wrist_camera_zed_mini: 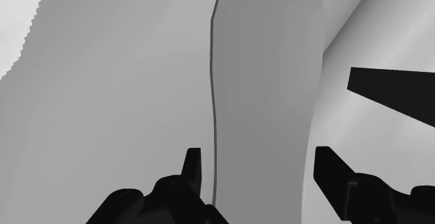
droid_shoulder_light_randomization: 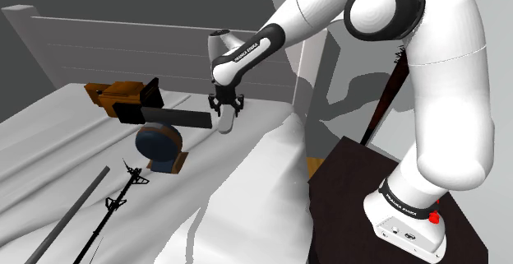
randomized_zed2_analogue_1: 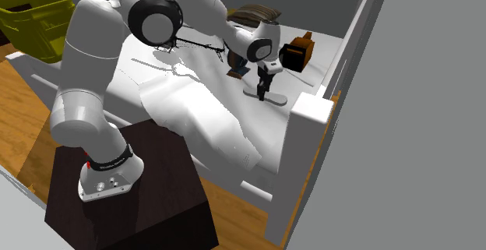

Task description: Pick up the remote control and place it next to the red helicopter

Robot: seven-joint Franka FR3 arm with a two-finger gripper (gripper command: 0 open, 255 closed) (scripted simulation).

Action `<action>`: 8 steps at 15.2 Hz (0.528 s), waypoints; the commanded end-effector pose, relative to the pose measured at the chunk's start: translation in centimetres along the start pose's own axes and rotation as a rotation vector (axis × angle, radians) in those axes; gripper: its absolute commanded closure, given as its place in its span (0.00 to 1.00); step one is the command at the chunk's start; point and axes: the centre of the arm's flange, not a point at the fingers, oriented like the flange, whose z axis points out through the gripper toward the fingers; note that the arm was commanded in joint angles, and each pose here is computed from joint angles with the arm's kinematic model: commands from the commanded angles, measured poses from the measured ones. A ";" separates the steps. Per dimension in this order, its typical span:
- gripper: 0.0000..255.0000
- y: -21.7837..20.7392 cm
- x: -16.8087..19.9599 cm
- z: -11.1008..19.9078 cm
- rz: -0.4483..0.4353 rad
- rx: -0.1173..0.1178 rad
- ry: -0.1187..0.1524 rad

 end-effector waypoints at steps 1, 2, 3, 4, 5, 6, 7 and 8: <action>1.00 0.0 0.0 -1.1 0.000 0.000 0.000; 1.00 0.1 0.0 -1.6 0.000 0.000 0.000; 1.00 0.1 0.0 -2.1 0.000 0.000 0.000; 1.00 0.1 0.0 -2.7 0.000 0.000 0.000; 1.00 0.1 0.0 -3.2 0.000 0.000 0.000; 1.00 0.1 0.0 -3.7 0.000 0.000 0.000; 1.00 0.1 0.0 -4.3 0.000 0.000 0.000; 1.00 0.1 0.0 -4.8 0.000 0.000 0.000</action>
